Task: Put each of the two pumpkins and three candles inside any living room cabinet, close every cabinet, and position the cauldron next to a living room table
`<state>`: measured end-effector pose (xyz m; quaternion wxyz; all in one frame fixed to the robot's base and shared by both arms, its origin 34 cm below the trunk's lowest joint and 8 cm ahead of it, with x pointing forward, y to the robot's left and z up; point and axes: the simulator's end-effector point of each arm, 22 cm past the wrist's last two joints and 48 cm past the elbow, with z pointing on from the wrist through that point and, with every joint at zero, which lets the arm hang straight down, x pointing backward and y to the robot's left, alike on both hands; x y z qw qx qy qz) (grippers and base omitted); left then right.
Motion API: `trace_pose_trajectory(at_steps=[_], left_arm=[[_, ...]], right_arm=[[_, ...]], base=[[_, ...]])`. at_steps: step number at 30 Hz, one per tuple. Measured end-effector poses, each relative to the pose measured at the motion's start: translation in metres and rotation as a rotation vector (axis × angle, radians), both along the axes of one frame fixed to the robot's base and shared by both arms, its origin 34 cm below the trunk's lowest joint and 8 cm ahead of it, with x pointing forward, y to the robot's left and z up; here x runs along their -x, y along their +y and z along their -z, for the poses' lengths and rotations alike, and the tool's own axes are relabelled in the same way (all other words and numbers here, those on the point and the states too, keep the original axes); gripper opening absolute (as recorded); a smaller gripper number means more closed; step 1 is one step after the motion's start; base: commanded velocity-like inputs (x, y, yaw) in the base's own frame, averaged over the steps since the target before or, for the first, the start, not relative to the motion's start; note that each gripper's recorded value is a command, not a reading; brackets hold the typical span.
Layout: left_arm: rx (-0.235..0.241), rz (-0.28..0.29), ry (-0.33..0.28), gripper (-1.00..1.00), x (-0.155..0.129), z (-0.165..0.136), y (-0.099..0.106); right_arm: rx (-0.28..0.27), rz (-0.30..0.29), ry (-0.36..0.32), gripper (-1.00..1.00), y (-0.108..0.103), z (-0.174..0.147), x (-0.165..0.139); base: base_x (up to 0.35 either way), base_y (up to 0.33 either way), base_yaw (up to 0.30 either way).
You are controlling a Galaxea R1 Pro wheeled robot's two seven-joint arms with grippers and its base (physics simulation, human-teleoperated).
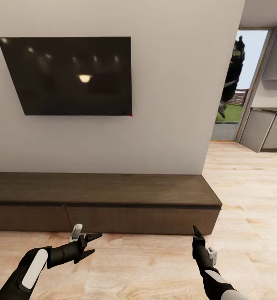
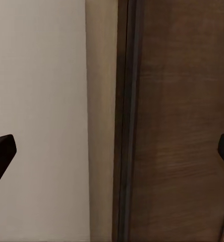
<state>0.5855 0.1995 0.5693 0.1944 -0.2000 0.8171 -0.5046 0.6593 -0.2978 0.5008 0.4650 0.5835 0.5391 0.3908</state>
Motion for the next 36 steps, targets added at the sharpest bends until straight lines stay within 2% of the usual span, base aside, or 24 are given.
trace_pose_trajectory(at_steps=[36], left_arm=[[-0.003,0.001,-0.001,1.0,0.018,0.079,0.001]], right_arm=[[0.001,-0.003,-0.014,1.0,0.0,0.076,0.017]], base=[[0.0,0.0,0.0]])
